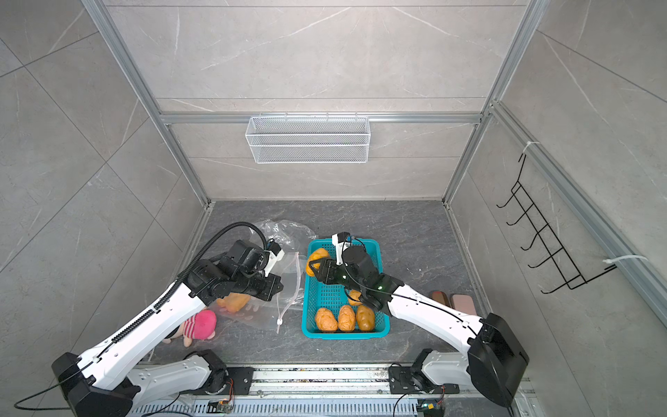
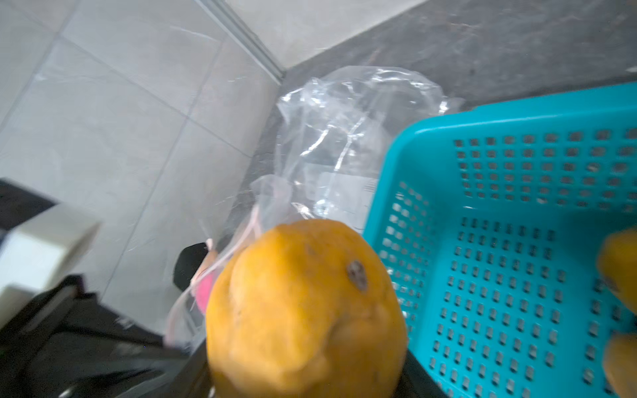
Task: Put the potatoes into a zipper bag and zip it
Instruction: Pick up the potato from the basket, then place the potato into the zipper food storage bag.
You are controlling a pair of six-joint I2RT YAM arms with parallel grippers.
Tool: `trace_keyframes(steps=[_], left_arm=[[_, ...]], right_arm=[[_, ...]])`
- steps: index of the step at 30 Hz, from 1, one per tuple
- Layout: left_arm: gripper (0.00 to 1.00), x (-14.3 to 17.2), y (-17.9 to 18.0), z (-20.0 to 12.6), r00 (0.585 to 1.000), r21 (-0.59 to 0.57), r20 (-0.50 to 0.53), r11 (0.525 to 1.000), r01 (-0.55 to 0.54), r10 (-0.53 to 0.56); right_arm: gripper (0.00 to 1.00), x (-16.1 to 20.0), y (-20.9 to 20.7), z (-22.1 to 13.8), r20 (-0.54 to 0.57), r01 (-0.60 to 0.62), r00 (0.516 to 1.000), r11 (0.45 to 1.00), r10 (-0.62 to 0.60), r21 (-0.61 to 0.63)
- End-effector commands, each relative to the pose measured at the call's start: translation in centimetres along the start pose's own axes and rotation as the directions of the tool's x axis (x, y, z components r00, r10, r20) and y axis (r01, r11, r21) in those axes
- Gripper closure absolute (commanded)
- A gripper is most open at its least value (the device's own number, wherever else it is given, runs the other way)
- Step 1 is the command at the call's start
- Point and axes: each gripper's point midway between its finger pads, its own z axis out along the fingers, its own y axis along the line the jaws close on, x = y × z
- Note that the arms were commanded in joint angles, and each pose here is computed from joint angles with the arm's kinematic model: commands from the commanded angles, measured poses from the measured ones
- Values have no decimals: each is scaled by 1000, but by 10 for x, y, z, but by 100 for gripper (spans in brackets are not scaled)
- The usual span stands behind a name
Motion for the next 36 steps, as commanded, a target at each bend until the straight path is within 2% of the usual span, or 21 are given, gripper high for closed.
trace_keyframes(steps=[1, 5, 8, 21, 28, 36], left_arm=[[100, -9, -7, -11, 998, 26, 60, 999, -23, 22], [100, -9, -7, -14, 997, 29, 70, 999, -26, 24], [100, -9, -7, -15, 997, 30, 80, 999, -26, 23], [100, -11, -9, -17, 995, 35, 92, 999, -35, 31], [100, -12, -9, -17, 995, 35, 95, 999, -38, 34], [100, -12, -10, -16, 995, 39, 92, 999, -38, 34]], right_arm=[[45, -2, 37, -5, 42, 106, 994, 981, -101, -161], [45, 11, 58, 0, 20, 129, 992, 959, -128, -251], [45, 20, 61, 8, -13, 122, 991, 958, -130, -260], [44, 47, 41, 38, -120, 93, 986, 981, -114, -171], [40, 50, 29, 43, -130, 110, 984, 990, -121, -86], [34, 59, 32, 47, -194, 129, 970, 988, -144, -87]])
